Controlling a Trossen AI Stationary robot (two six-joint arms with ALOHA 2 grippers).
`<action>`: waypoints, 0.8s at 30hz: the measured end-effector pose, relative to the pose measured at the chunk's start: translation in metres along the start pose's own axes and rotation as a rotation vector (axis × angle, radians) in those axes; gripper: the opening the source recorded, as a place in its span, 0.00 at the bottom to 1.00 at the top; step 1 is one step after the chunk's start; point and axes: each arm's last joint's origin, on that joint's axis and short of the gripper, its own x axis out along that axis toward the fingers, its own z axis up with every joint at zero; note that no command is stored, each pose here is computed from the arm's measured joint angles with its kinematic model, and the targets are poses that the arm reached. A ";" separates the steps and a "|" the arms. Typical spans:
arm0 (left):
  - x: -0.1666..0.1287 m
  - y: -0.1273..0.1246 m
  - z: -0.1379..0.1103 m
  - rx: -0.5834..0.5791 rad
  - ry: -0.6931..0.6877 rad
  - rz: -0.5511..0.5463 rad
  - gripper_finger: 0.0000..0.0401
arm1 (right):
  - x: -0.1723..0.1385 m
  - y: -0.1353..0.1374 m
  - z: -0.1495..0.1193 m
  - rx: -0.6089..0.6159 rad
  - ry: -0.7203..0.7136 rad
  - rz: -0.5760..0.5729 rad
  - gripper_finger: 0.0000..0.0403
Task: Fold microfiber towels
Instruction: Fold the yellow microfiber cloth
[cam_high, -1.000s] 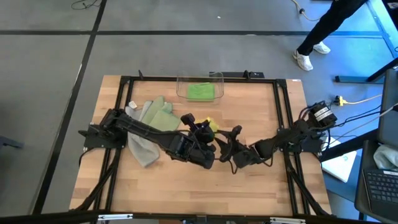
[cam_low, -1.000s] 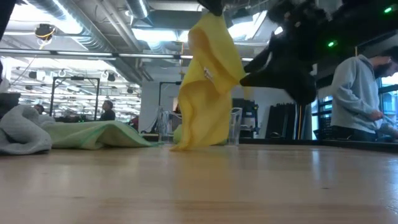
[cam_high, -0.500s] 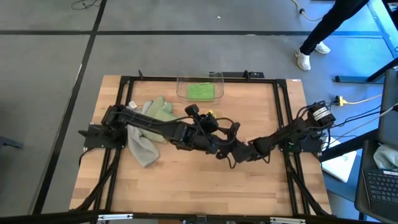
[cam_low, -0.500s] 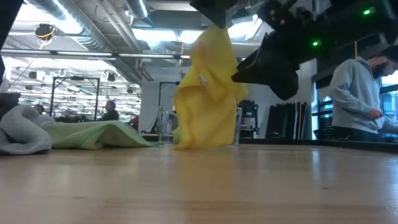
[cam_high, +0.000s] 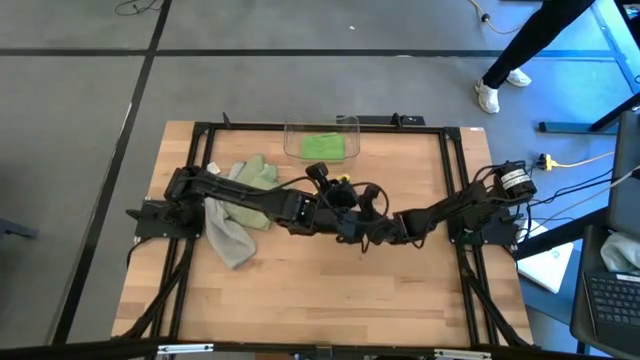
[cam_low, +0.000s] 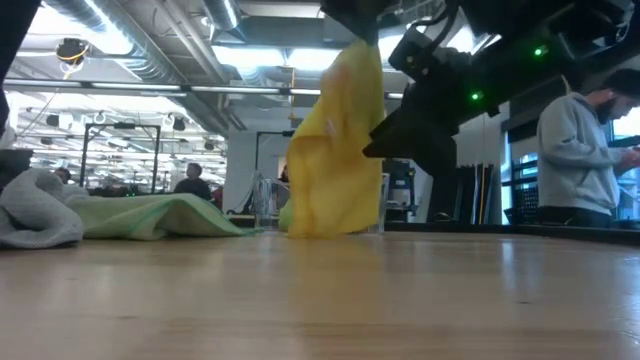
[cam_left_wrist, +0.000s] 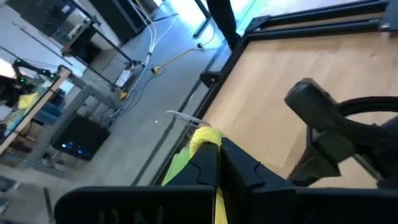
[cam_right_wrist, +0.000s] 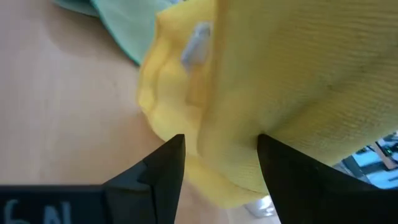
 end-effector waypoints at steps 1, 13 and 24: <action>0.001 0.001 0.000 -0.002 0.003 -0.003 0.00 | 0.001 -0.001 0.000 0.001 0.004 -0.006 0.51; 0.018 0.013 -0.001 -0.009 0.035 0.051 0.00 | 0.005 -0.004 0.003 0.044 -0.035 0.036 0.51; 0.021 0.017 -0.007 0.005 0.071 0.092 0.00 | -0.011 0.008 0.015 0.003 -0.161 0.140 0.51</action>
